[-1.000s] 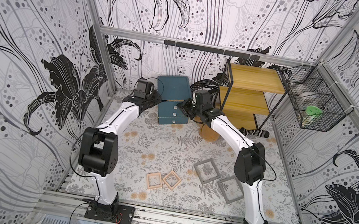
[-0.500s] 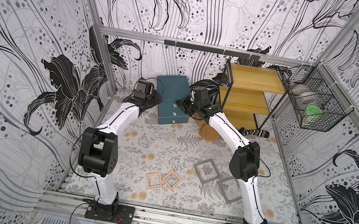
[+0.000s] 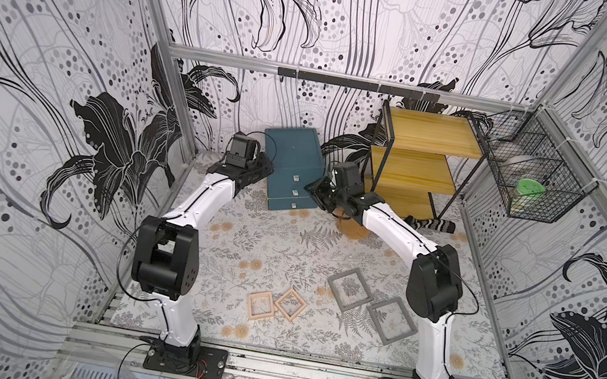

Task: Place the brooch boxes into the drawer by color
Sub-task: Close the drawer in the storage box, then open the drawer in the storage box.

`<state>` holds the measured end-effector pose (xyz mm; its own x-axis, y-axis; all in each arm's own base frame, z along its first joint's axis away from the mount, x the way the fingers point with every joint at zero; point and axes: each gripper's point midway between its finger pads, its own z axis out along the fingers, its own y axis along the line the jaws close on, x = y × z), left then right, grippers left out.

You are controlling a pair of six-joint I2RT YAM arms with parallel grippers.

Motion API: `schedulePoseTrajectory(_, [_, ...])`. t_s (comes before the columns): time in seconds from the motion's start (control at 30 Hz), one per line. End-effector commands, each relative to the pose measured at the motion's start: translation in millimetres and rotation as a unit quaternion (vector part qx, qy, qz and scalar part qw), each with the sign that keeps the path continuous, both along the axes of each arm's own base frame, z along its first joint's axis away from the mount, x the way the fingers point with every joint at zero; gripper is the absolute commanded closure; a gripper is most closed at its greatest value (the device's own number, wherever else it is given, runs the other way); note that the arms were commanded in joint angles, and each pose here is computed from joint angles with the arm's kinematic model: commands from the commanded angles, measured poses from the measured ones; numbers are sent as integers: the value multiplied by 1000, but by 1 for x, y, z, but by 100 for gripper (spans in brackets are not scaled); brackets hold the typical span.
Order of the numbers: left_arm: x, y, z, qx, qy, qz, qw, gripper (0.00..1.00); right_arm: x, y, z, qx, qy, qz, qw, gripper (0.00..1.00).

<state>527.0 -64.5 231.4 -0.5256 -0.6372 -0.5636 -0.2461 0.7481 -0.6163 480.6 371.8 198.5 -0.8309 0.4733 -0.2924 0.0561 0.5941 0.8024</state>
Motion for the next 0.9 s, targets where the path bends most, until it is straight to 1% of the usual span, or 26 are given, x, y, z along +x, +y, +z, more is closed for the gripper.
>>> schedulePoseTrajectory(0.0, [-12, 4, -11, 4, 29, 0, 1000, 62, -3, 1, 14, 29, -32, 1, 999, 60])
schedulePoseTrajectory(0.23, [-10, 3, -10, 1, 29, 0, 1000, 62, 1, 15, -15, 43, -9, 9, 999, 59])
schedulePoseTrajectory(0.47, [-10, 3, -11, 2, 30, 0, 1000, 62, 11, 34, -30, 54, 13, 23, 998, 58])
schedulePoseTrajectory(0.73, [-9, 2, -11, 1, 29, -3, 1000, 62, 22, 43, -40, 66, 23, 14, 997, 58])
schedulePoseTrajectory(0.87, [-8, 2, -11, 1, 30, -3, 1000, 62, 24, 44, -46, 71, 31, 7, 997, 59])
